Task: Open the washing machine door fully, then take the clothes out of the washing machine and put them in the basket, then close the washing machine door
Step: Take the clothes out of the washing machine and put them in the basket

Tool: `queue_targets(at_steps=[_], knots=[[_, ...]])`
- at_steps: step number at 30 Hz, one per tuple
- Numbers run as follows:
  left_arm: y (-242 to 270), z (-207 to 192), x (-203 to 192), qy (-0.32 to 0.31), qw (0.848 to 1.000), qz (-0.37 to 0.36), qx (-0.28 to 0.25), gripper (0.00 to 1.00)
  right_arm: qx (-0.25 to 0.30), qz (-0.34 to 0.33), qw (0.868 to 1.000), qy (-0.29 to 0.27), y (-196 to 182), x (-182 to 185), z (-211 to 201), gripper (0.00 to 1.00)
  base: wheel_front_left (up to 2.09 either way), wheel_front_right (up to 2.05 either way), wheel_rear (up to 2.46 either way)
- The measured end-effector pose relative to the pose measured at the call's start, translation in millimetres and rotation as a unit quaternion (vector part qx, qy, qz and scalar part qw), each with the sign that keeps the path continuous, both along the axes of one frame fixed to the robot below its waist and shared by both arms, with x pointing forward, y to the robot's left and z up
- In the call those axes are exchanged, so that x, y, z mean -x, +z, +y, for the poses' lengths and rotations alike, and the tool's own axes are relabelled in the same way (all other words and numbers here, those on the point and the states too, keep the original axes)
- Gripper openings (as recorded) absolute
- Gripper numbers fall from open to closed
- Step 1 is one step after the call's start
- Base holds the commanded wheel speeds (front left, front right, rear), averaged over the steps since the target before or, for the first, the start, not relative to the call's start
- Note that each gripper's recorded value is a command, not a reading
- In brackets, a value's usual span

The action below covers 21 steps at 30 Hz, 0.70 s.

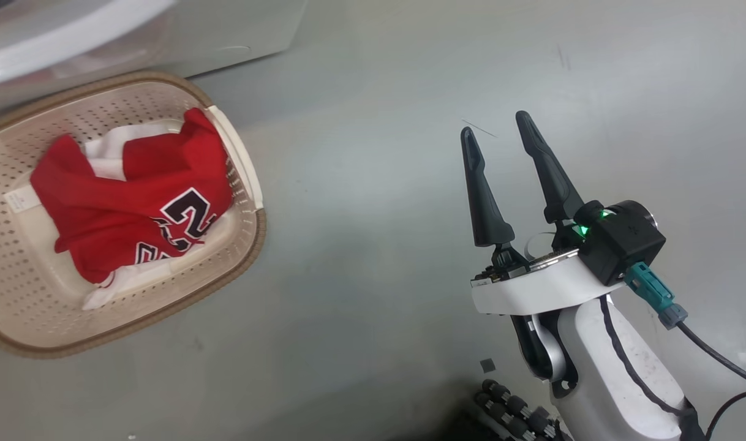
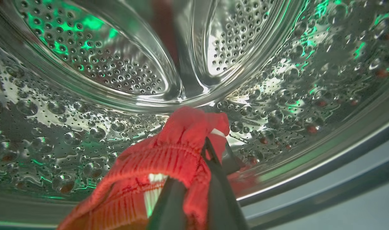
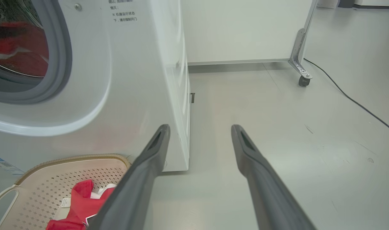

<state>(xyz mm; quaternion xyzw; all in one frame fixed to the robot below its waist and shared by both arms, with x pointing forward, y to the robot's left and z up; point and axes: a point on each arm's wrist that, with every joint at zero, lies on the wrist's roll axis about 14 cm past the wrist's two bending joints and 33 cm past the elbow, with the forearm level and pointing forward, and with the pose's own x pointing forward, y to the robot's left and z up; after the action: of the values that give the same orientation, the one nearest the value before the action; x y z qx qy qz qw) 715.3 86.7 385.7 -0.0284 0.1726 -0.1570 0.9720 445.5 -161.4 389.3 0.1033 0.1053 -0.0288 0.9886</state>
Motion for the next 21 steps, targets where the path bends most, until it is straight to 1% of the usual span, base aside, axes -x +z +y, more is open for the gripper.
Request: queue_targets(at_steps=[5, 8, 12, 21], knots=[[16, 1, 19, 0.023, 0.998, -0.041, 0.051, 0.00, 0.007, -0.010, 1.000, 0.014, 5, -2, 7, 1.00, 0.00, 0.00, 0.00], [29, 10, 36, 0.046, 0.993, -0.072, 0.083, 0.00, 0.011, -0.019, 0.999, 0.024, 12, -3, 13, 1.00, 0.00, 0.00, 0.00], [39, 15, 58, 0.059, 0.989, -0.094, 0.103, 0.00, 0.012, -0.025, 0.999, 0.031, 17, -1, 18, 1.00, 0.00, 0.00, 0.00], [77, 36, 101, 0.078, 0.978, -0.161, 0.107, 0.00, 0.006, -0.043, 0.998, 0.044, 35, 8, 30, 1.00, 0.00, 0.00, 0.00]])
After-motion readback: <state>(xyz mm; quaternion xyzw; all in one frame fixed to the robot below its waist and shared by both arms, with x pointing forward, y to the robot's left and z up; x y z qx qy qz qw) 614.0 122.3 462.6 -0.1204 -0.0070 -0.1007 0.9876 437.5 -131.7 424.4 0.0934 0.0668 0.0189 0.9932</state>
